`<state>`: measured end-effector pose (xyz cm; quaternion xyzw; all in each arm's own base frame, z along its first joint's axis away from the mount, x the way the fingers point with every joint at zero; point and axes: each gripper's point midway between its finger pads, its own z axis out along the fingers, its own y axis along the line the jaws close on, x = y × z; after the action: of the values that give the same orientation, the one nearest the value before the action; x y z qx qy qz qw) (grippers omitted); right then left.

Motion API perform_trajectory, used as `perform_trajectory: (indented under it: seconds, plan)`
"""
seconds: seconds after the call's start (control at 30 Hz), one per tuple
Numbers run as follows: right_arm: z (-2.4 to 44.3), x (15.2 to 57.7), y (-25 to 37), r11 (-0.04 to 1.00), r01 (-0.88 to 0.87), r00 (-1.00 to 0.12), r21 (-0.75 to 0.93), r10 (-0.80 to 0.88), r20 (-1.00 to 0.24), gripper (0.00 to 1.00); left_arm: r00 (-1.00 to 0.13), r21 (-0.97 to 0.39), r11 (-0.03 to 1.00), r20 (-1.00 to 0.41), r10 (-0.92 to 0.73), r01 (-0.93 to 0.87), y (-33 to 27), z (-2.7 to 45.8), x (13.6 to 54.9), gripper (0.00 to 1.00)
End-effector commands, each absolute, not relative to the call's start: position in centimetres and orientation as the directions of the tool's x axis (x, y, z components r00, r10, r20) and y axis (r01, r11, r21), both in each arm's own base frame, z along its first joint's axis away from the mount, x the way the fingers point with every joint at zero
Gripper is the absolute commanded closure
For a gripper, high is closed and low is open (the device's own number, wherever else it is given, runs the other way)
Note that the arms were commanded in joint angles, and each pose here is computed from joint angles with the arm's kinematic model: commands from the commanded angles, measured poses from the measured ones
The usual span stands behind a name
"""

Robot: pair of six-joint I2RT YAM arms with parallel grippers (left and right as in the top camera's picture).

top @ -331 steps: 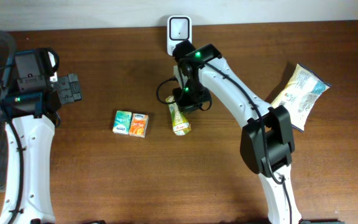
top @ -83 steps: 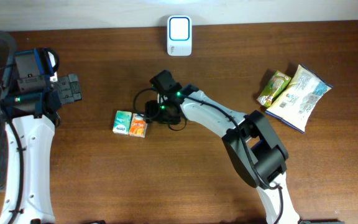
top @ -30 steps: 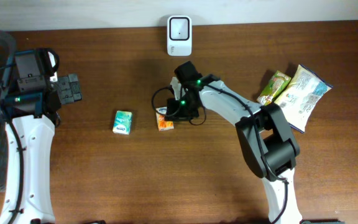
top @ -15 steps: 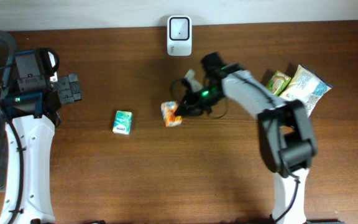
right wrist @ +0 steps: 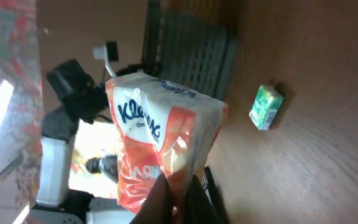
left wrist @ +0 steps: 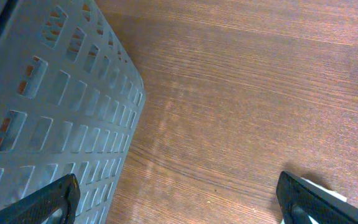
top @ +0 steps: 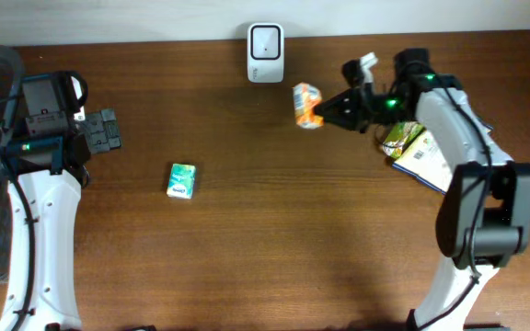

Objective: Scan the item barcode
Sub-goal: 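Lift the orange pack and raise it toward the scanner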

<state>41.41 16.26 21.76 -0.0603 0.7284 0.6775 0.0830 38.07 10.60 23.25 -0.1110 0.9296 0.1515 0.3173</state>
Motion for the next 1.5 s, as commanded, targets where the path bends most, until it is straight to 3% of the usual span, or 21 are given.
perform_trajectory:
  seconds: [0.0,0.3,0.5,0.57,0.73,0.87,1.07,1.2,1.33,1.47]
  plan:
    - [28.1,40.3,14.5,0.040,-0.328,-0.942,0.944,0.065,-0.330,0.96,-0.755,0.206,0.925,-0.644,-0.119,-0.321,10.8,24.2,37.9,0.01]
    - [31.6,38.9,13.7,0.063,-0.421,-0.901,0.905,0.084,-0.425,0.96,-0.755,0.206,0.925,-0.644,-0.119,-0.321,10.8,24.2,37.9,0.01]
    - [23.8,41.9,12.7,0.543,-0.286,-0.915,0.789,0.089,-0.393,0.96,-0.755,0.206,0.925,-0.644,-0.119,-0.321,10.8,24.2,37.9,0.01]
    - [22.5,42.4,13.1,0.647,-0.270,-0.913,0.713,0.062,-0.403,0.96,-0.755,0.206,0.925,-0.644,-0.119,-0.321,10.8,24.2,37.9,0.01]
    - [25.3,45.6,13.8,0.848,-0.247,-0.842,0.468,0.051,-0.536,0.96,-0.756,0.206,0.925,-0.644,-0.119,-0.321,10.7,24.2,37.9,0.01]
    - [29.3,49.2,13.6,0.975,-0.196,-0.694,0.106,-0.062,-0.717,0.96,-0.756,0.206,0.925,-0.644,-0.119,-0.321,10.7,24.2,37.9,0.01]
    - [29.2,55.6,17.6,0.914,-0.184,-0.464,-0.361,-0.405,-0.788,0.96,-0.756,0.206,0.925,-0.644,-0.119,-0.321,10.7,24.2,37.9,0.01]
    - [24.7,60.4,20.1,0.713,-0.190,-0.354,-0.675,-0.691,-0.630,0.96,-0.756,0.206,0.925,-0.644,-0.119,-0.320,10.7,24.2,37.9,0.01]
    - [20.1,62.6,20.7,0.546,-0.248,-0.316,-0.800,-0.826,-0.466,0.96,-0.756,0.206,0.925,-0.644,-0.119,-0.320,10.7,24.2,37.9,0.01]
    - [17.6,63.5,21.1,0.526,-0.256,-0.310,-0.811,-0.840,-0.446,0.96,-0.758,0.206,0.925,-0.642,-0.119,-0.320,10.7,24.1,37.8,0.01]
